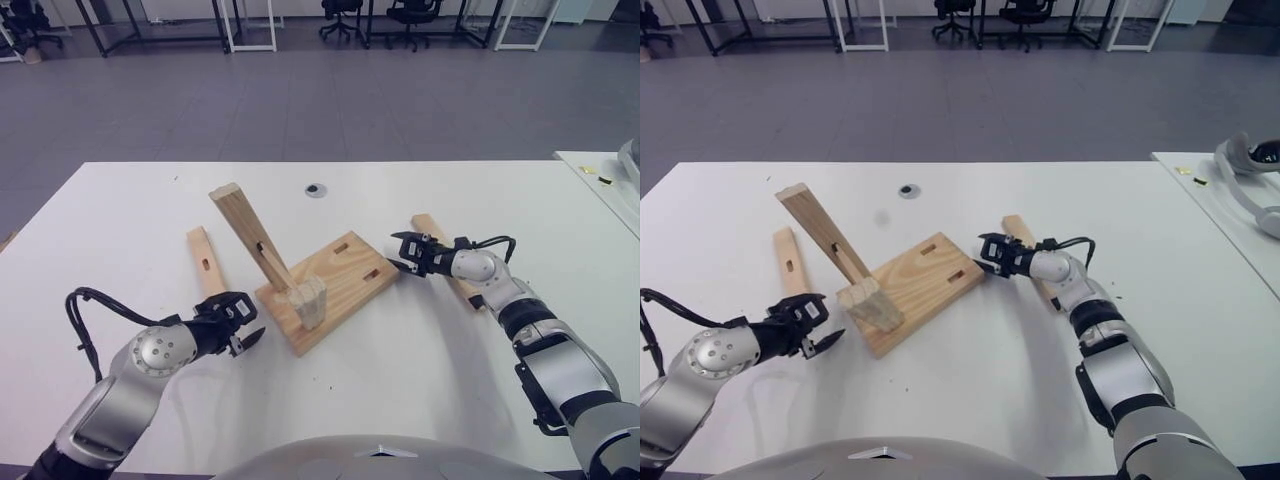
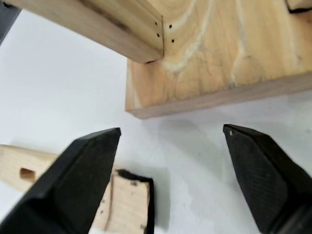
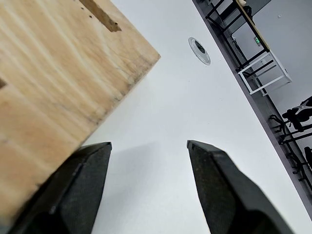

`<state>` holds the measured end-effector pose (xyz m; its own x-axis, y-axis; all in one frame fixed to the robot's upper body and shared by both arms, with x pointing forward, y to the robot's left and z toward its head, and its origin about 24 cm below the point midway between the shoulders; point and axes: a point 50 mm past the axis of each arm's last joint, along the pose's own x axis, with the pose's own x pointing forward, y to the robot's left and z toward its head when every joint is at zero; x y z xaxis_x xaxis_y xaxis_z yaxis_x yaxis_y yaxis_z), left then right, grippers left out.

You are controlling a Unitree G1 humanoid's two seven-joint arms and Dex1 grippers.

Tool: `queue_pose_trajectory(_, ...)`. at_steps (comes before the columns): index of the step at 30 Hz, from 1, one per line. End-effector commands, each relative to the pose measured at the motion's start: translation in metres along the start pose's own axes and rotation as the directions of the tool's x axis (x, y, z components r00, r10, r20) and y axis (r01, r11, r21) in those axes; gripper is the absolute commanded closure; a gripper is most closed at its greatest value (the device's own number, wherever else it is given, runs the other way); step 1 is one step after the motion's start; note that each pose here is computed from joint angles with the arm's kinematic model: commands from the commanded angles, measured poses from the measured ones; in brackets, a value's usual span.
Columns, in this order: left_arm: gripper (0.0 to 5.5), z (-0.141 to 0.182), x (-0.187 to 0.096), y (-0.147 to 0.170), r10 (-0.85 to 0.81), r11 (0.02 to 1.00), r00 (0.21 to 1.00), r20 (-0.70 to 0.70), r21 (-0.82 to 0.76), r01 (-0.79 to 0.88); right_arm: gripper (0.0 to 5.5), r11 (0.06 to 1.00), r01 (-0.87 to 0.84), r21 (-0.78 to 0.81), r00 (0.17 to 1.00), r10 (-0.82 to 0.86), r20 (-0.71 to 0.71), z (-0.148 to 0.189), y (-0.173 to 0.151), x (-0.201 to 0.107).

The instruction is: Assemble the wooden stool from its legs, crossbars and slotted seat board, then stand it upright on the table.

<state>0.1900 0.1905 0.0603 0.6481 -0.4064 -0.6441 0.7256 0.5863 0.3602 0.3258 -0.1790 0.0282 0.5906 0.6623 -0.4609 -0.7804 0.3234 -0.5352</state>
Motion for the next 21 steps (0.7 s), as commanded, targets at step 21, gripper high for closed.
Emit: queue_pose_trajectory(21, 1.61, -0.011, 0.005, 0.084, 0.237, 0.971, 0.943, 0.236, -0.017, -0.24, 2.58, 0.992, 0.091, 0.085, 0.996, -0.089, -0.021, 0.013, -0.025, -0.082)
